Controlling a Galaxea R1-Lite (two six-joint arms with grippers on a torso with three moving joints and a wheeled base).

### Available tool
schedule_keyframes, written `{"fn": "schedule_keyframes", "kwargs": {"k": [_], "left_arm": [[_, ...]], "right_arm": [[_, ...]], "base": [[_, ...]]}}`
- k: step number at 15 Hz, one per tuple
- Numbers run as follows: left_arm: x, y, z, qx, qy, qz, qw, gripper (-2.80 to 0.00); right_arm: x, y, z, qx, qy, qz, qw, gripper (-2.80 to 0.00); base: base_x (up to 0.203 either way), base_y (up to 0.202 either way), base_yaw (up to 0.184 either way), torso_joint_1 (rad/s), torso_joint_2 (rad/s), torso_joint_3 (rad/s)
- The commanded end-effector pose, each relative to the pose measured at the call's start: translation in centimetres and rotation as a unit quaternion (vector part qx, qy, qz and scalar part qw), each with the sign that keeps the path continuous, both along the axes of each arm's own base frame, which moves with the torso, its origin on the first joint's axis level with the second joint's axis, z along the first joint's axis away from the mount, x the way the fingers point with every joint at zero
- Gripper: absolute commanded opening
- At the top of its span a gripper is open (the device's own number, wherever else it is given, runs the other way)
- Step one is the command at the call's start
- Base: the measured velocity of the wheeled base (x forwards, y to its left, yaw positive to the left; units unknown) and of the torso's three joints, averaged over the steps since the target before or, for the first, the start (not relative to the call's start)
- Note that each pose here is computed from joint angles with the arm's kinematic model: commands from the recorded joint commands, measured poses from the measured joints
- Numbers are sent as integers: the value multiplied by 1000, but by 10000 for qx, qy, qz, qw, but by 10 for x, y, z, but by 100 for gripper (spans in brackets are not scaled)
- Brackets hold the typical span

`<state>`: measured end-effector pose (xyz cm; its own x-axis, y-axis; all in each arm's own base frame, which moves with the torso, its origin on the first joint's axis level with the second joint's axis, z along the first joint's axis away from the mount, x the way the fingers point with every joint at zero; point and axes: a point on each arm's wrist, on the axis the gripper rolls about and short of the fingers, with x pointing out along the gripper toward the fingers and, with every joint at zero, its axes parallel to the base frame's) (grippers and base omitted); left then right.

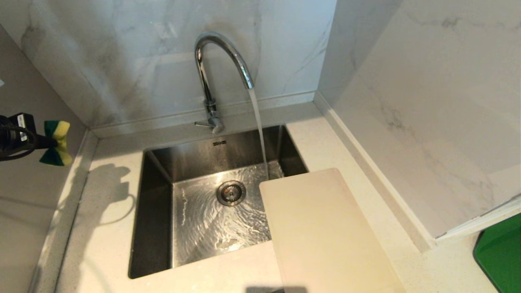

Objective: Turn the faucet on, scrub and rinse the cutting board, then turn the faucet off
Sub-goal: Pick up the cutting board

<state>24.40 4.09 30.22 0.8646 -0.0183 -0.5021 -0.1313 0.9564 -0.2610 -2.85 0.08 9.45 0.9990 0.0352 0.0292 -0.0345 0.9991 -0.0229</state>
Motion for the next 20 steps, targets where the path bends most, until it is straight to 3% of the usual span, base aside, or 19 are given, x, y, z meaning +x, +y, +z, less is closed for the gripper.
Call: {"fn": "schedule_keyframes", "kwargs": {"k": [1, 6, 12, 15, 20], "left_arm": [[-1, 0, 4, 7, -66, 0, 10000, -280], [0, 0, 9, 6, -146, 0, 9999, -280], [3, 0, 13, -67, -217, 19, 9997, -280], [4, -4, 12, -77, -203, -37, 9998, -280], [9, -6, 10, -210, -158, -36, 9996, -280]], "right_arm": [[-4, 1, 38, -9, -99, 136, 9999, -280], [18, 3, 141, -37, -197, 650, 9977, -280], [92, 4, 239, -109, -18, 889, 9960, -280], [122, 4, 248, -298, 474, 973, 9937, -280], [160, 6, 215, -685, 1306, 1178, 9820, -280]], "base": [[0, 0, 0, 0, 0, 0], [0, 0, 0, 0, 0, 0], [0, 0, 0, 0, 0, 0], [0, 0, 0, 0, 0, 0], [0, 0, 0, 0, 0, 0]]}}
